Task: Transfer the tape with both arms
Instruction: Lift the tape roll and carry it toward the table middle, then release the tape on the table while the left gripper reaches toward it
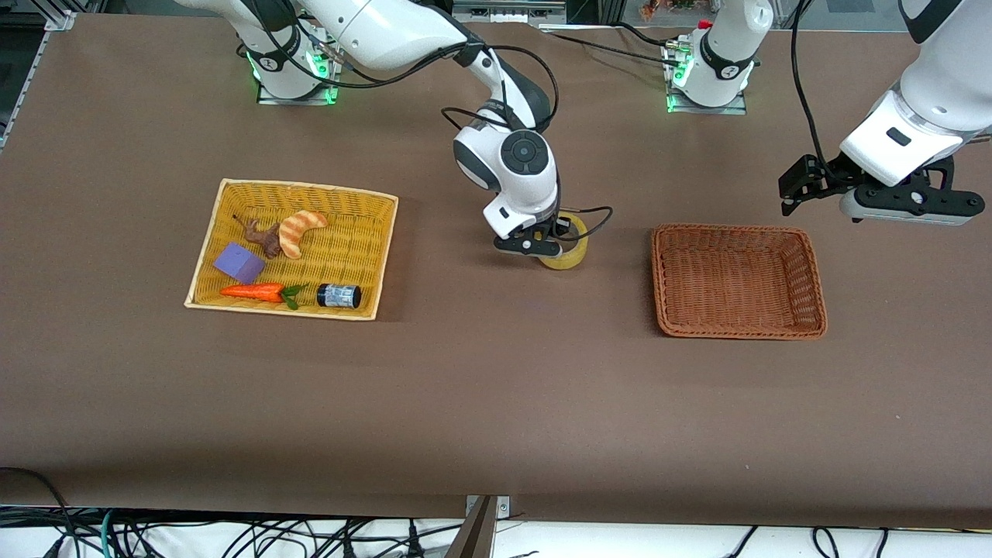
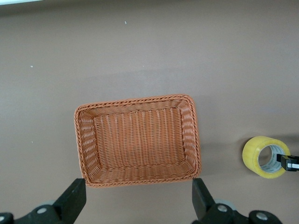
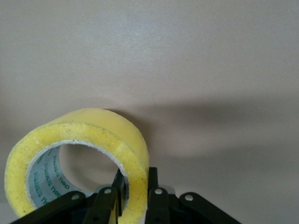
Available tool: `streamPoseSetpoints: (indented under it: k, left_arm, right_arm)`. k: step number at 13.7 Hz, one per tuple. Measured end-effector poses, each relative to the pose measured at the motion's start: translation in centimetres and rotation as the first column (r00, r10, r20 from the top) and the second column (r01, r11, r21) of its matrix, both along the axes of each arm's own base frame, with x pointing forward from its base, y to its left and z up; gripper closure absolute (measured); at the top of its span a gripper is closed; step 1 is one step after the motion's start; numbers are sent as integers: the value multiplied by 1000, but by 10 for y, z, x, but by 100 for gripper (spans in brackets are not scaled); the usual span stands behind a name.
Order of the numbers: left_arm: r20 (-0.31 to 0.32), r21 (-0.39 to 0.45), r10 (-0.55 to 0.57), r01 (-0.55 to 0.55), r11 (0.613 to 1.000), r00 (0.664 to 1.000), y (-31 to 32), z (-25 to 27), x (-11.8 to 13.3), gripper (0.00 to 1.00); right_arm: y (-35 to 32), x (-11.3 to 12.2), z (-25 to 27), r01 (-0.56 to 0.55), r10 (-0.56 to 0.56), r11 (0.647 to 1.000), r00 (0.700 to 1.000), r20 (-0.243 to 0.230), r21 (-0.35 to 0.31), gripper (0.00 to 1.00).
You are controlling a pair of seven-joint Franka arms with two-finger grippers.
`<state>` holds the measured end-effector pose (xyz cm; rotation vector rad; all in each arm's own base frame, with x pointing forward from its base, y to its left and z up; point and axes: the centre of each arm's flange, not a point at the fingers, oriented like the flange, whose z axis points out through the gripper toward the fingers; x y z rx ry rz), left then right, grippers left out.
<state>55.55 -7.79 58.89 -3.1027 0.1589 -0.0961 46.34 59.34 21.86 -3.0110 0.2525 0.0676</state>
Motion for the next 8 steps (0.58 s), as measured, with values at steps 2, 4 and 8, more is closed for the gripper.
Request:
streamPoseSetpoints:
  k: [2, 4, 8]
  left_arm:
    - [0, 0, 0, 0, 1000, 1000, 0, 0, 0, 0]
    - [0, 0, 0, 0, 1000, 1000, 0, 0, 0, 0]
    - [0, 0, -1, 1, 1000, 1000, 0, 0, 0, 0]
  right_arm:
    - [-1, 0, -7, 1, -1, 1000, 1000, -4, -4, 79]
    - [-1, 1, -8, 3, -3, 1000, 1000, -1, -4, 73]
    - [0, 13, 20, 12, -12, 1000, 1000, 22, 13, 34]
